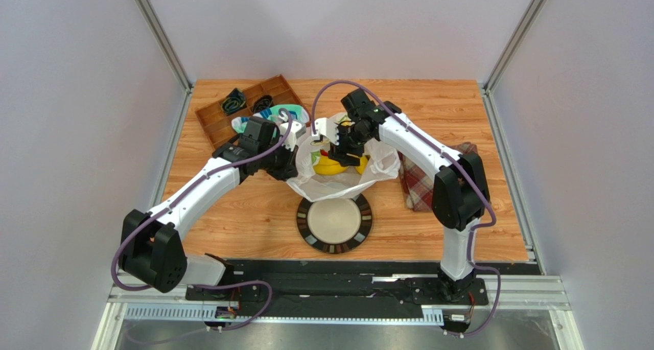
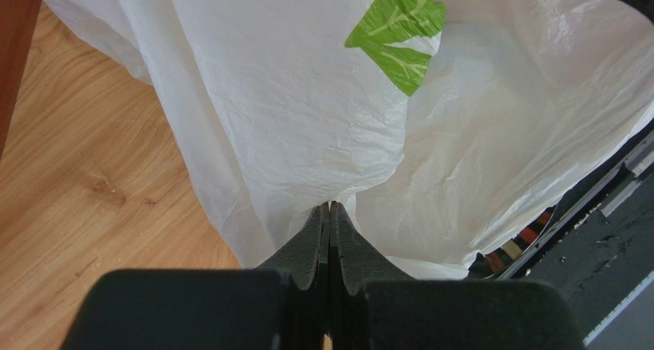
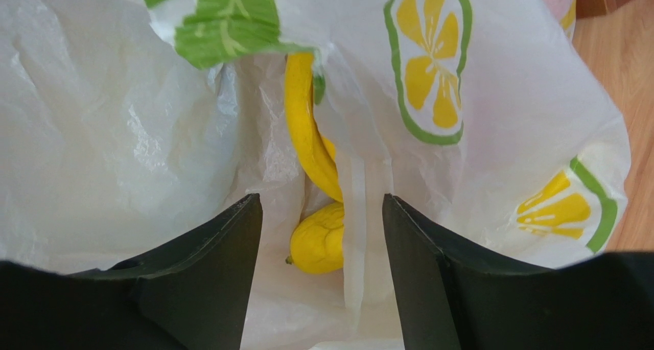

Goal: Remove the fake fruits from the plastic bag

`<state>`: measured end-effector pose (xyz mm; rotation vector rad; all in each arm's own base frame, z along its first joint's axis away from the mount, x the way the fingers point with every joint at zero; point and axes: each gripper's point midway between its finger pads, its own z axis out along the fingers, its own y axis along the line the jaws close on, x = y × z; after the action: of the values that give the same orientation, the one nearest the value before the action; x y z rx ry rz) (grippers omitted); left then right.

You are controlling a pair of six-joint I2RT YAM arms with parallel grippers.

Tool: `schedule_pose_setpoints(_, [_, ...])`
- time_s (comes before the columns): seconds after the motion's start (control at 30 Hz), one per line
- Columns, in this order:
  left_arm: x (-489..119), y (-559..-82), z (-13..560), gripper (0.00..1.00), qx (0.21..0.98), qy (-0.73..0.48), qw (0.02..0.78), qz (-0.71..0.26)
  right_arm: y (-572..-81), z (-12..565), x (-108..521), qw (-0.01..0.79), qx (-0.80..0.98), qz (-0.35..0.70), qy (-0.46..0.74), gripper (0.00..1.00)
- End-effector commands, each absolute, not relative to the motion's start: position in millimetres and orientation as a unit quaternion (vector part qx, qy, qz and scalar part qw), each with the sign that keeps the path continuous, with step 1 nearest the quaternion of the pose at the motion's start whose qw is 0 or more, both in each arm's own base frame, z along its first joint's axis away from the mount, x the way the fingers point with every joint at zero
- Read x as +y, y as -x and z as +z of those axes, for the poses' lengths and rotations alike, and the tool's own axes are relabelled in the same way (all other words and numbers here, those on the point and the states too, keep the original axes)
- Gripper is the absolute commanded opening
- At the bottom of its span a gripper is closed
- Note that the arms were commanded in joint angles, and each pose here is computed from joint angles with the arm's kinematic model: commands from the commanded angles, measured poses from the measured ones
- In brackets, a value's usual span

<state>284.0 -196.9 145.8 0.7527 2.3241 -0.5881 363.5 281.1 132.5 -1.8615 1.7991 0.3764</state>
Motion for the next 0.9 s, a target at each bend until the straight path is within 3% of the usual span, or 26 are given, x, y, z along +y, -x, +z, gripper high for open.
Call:
schedule_pose_setpoints(0.0, [-205,-294,169,0.00,0.863,-0.293,0.335,-0.238,-362,141,302,0.272,0.610,0.185,0.721,0.63])
schedule_pose_setpoints(0.13, [-205,-307,173,0.00,0.864,-0.284,0.343,-0.236,-358,136,302,0.268,0.585,0.189,0.742,0.61])
schedule_pose_setpoints(0.43, [-210,-322,179,0.00,0.864,-0.262,0.346,-0.256,-343,200,287,0.338,0.569,0.187,0.726,0.58])
schedule_pose_setpoints(0.6, [-211,-325,182,0.00,0.861,-0.263,0.355,-0.253,-324,178,290,0.305,0.549,0.199,0.752,0.54])
schedule_pose_setpoints(0.87, [-212,-324,179,0.00,0.861,-0.265,0.348,-0.259,-338,144,298,0.269,0.512,0.196,0.792,0.49])
